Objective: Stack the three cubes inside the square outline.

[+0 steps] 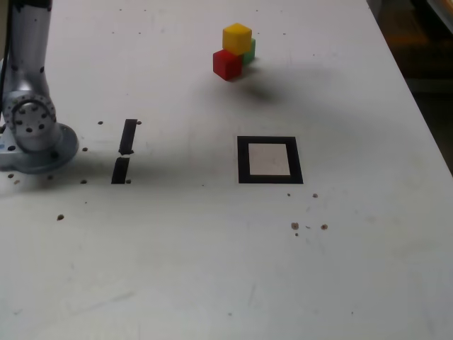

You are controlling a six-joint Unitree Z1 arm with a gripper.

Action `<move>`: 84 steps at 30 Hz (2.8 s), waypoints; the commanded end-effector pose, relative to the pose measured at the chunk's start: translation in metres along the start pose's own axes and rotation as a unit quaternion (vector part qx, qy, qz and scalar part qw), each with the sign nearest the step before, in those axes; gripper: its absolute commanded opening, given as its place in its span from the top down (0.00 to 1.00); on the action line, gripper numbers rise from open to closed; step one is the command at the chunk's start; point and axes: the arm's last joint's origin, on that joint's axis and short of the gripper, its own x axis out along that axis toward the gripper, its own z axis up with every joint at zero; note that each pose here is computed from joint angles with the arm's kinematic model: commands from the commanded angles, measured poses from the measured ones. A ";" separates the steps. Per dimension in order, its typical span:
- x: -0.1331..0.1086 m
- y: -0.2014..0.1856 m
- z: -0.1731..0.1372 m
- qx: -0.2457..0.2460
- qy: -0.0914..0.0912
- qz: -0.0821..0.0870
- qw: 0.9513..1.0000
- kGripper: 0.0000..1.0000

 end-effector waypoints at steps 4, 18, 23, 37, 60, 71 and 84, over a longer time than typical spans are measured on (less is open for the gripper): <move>0.034 0.012 -0.001 -0.007 0.021 -0.022 1.000 0.03; 0.106 0.018 0.008 -0.011 0.050 -0.041 0.998 0.09; 0.113 0.021 0.011 -0.013 0.048 -0.034 0.998 0.11; 0.123 0.027 0.013 -0.021 0.049 -0.035 0.998 0.43; 0.052 -0.045 0.084 -0.001 -0.019 -0.035 0.999 0.79; 0.107 -0.052 0.122 -0.022 0.000 -0.058 0.998 0.79; 0.120 -0.056 0.121 -0.028 0.020 -0.054 0.998 0.17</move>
